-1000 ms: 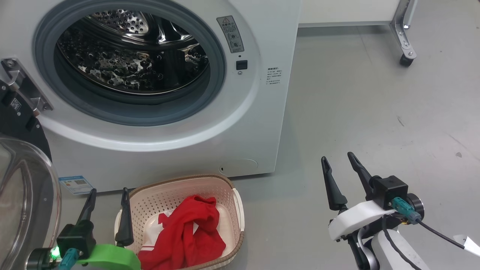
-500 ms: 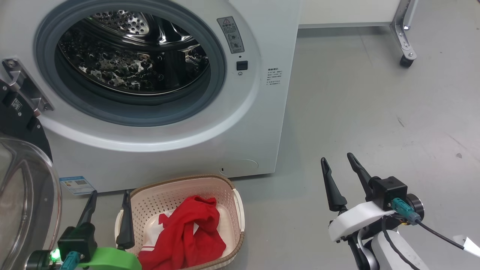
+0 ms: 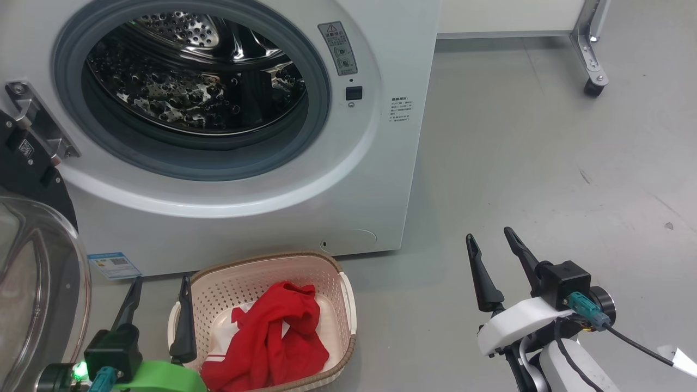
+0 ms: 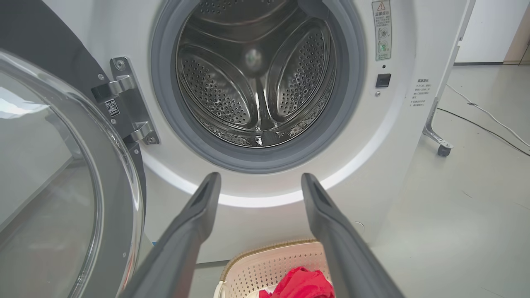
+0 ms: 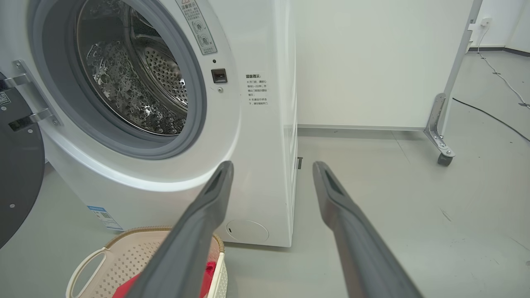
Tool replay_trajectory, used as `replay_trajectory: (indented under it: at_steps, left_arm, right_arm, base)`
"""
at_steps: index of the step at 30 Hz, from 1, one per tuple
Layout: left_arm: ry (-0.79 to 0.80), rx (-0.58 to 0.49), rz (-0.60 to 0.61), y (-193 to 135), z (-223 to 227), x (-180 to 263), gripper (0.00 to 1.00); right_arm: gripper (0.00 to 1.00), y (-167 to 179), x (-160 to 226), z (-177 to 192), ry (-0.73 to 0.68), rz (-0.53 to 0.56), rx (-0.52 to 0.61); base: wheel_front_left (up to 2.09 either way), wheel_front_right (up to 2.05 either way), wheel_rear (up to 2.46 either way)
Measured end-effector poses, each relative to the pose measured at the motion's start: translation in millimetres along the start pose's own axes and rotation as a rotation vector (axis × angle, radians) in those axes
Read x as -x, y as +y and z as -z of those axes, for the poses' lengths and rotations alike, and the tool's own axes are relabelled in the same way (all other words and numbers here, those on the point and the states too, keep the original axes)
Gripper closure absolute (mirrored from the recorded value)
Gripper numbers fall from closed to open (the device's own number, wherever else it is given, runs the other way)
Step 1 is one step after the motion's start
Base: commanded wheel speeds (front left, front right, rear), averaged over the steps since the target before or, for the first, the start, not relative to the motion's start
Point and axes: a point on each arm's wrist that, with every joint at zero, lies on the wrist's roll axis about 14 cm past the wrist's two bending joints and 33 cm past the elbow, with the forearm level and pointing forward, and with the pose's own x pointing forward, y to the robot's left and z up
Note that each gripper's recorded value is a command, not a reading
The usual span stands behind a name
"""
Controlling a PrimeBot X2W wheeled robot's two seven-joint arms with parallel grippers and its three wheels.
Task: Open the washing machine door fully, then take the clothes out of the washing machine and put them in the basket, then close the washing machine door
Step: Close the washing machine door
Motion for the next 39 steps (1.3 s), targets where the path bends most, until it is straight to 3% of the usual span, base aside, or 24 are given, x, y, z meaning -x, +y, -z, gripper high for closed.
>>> replay_trajectory:
  at_steps: [39]
  left_arm:
    - [-0.005,0.007,0.006,-3.0,-8.1,2.2,0.00]
  right_arm:
    - [0.00,1.5,-1.4,3.7,0.011,-0.009,-0.004]
  base:
    - [-0.73,0.87,-0.13]
